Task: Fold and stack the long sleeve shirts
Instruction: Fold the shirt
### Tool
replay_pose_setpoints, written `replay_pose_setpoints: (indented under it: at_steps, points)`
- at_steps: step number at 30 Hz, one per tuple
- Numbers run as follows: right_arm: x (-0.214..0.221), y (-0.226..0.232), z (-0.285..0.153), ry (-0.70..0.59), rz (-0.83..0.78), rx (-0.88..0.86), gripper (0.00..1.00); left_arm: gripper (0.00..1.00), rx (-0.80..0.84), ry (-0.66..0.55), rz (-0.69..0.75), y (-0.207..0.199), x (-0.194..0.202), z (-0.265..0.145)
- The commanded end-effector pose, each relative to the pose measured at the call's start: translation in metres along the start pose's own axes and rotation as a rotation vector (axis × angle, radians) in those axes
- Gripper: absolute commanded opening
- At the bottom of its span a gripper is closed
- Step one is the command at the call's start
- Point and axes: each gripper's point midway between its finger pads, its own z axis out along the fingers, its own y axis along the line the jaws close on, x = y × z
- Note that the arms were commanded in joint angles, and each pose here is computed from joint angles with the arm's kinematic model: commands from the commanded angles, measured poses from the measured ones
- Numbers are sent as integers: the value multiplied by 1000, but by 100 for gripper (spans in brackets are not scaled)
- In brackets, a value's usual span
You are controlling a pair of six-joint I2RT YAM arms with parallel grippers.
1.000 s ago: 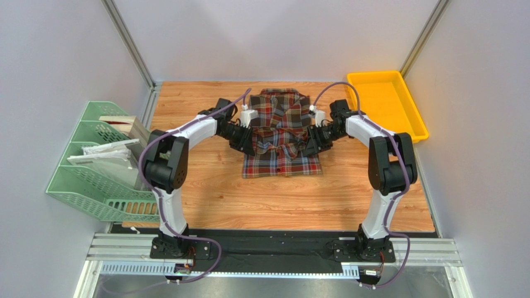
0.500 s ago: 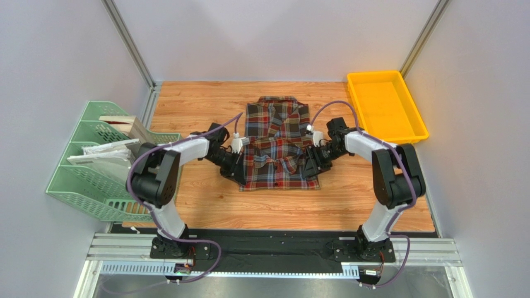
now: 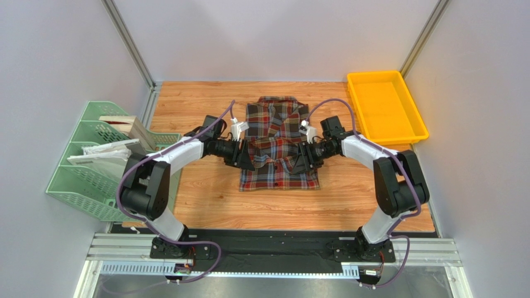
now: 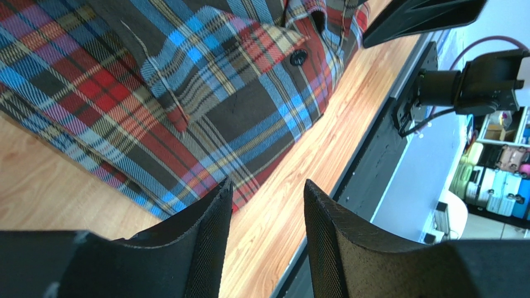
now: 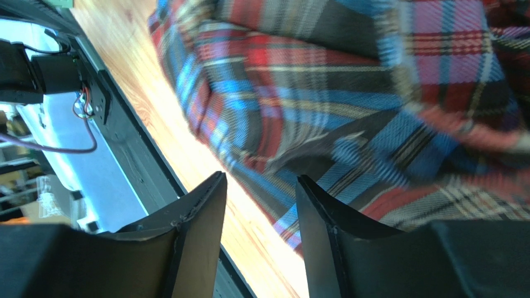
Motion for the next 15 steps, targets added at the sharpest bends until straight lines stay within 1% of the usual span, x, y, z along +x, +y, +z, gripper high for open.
replay_pose_setpoints:
  at_steps: [1, 2, 3, 5, 6, 7, 12, 14, 15]
  points:
    - [-29, -1, 9, -58, -1, -31, 50, 53, 34, -71, 48, -7, -30, 0]
    - [-35, -2, 10, -68, -3, -25, 45, 53, 30, -74, 48, -6, -31, 0]
    - [-49, -1, 8, -97, -27, -22, 43, 53, 29, -77, 50, -5, -32, 1]
    - [-63, -4, 9, -124, -19, -14, 42, 52, 22, -77, 52, -3, -32, 2]
    - [-83, -3, 6, -175, -48, -15, 42, 52, 21, -78, 53, -2, -32, 3]
    - [-91, -6, 5, -198, -47, -5, 42, 52, 20, -81, 57, -1, -33, 3]
    - [-136, -23, 7, -312, -28, 29, 44, 52, -10, -101, 25, 9, -38, 6]
    - [-151, -34, 0, -359, -20, 70, 48, 52, -27, -109, -5, 16, -40, 7]
    - [-159, -34, -4, -386, -11, 68, 53, 52, -31, -115, -8, 18, -42, 7]
